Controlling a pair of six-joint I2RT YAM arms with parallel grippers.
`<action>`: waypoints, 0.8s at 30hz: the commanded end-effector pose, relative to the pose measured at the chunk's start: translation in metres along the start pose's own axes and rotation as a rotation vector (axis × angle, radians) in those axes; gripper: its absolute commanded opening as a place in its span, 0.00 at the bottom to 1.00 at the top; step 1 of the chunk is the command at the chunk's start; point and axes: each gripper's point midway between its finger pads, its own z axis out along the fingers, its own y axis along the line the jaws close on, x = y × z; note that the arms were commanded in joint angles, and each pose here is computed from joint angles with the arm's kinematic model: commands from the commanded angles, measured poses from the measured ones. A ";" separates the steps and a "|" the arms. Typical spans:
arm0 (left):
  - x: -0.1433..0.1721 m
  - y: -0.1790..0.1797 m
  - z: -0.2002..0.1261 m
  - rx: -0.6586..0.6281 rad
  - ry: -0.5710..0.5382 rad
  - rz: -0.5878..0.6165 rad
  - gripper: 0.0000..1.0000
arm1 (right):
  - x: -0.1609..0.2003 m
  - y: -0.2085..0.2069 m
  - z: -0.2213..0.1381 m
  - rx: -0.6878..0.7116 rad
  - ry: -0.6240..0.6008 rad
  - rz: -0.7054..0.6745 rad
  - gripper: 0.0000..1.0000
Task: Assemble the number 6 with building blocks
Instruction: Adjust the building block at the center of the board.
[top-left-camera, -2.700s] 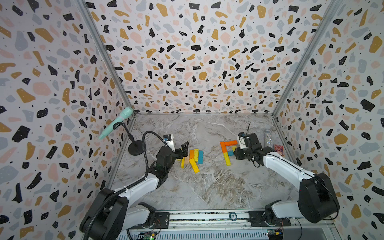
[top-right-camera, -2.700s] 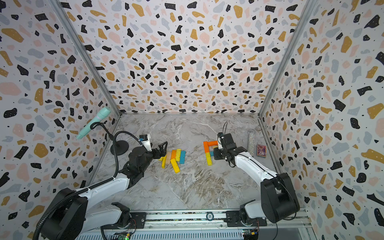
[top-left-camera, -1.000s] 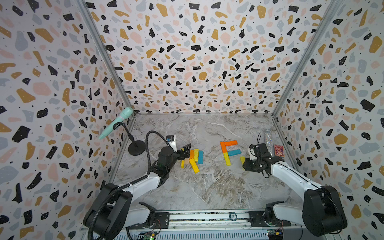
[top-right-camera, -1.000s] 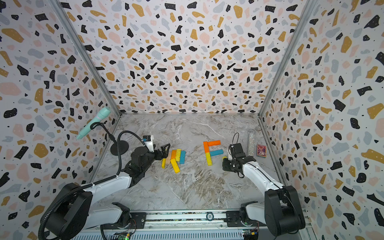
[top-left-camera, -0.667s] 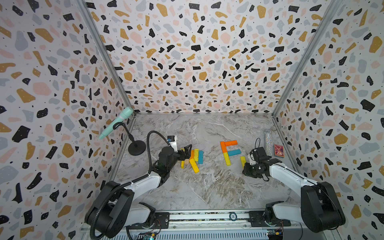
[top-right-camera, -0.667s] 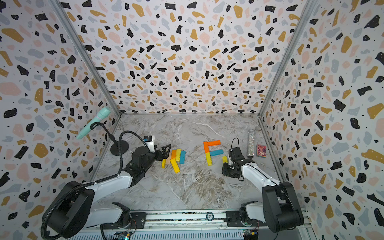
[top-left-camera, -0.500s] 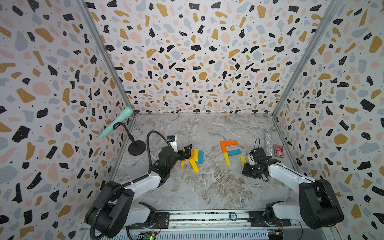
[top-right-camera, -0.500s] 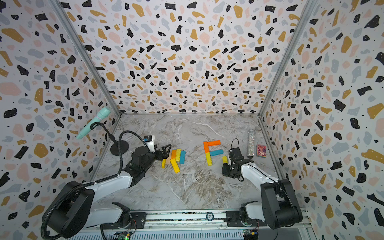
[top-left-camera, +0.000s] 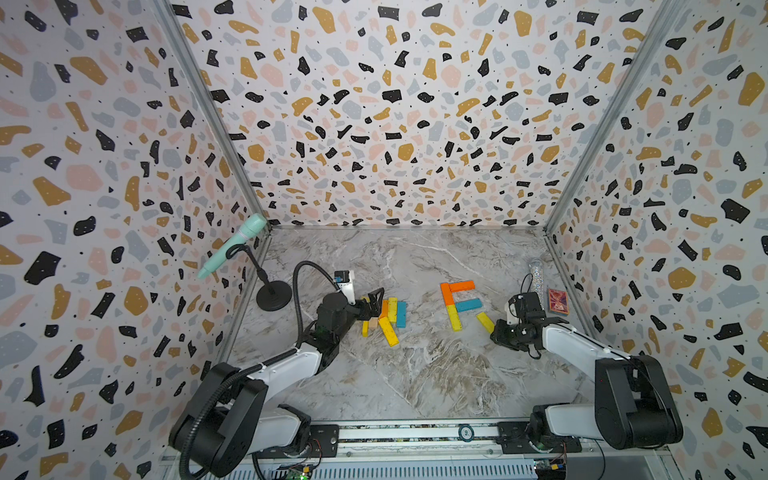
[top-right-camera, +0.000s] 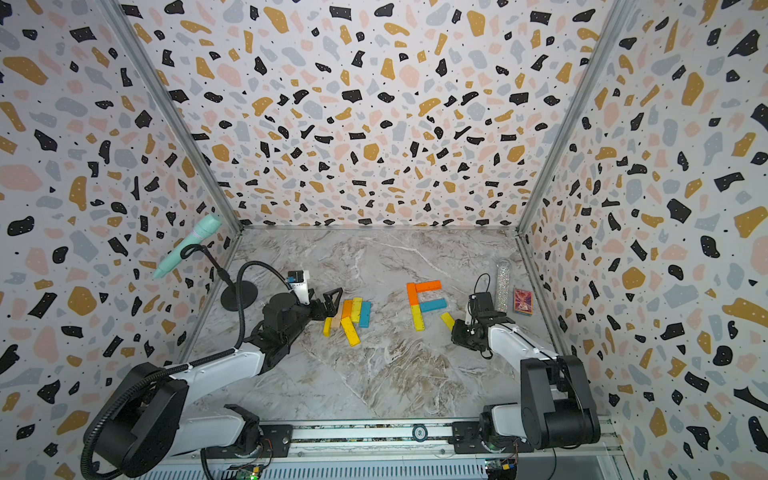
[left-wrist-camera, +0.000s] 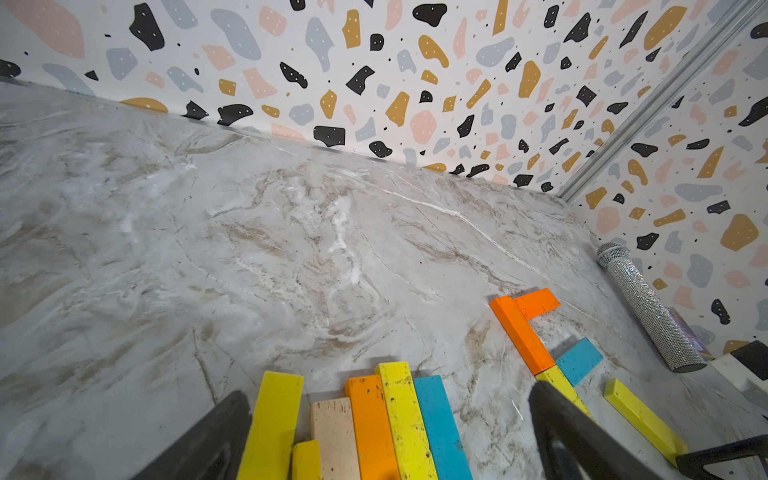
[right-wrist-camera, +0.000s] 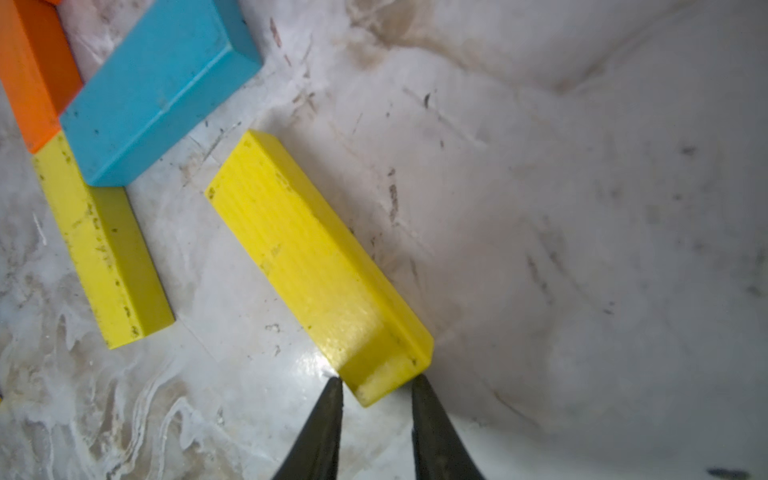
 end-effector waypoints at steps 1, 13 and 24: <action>-0.022 -0.006 -0.002 0.014 -0.065 0.006 0.99 | 0.008 -0.015 0.001 0.056 0.039 -0.008 0.37; -0.020 -0.004 -0.001 0.004 -0.056 0.016 1.00 | -0.023 0.030 -0.015 0.094 0.001 -0.276 0.59; -0.022 -0.002 -0.003 -0.013 -0.062 0.029 1.00 | -0.041 0.033 0.001 0.129 0.022 -0.358 0.61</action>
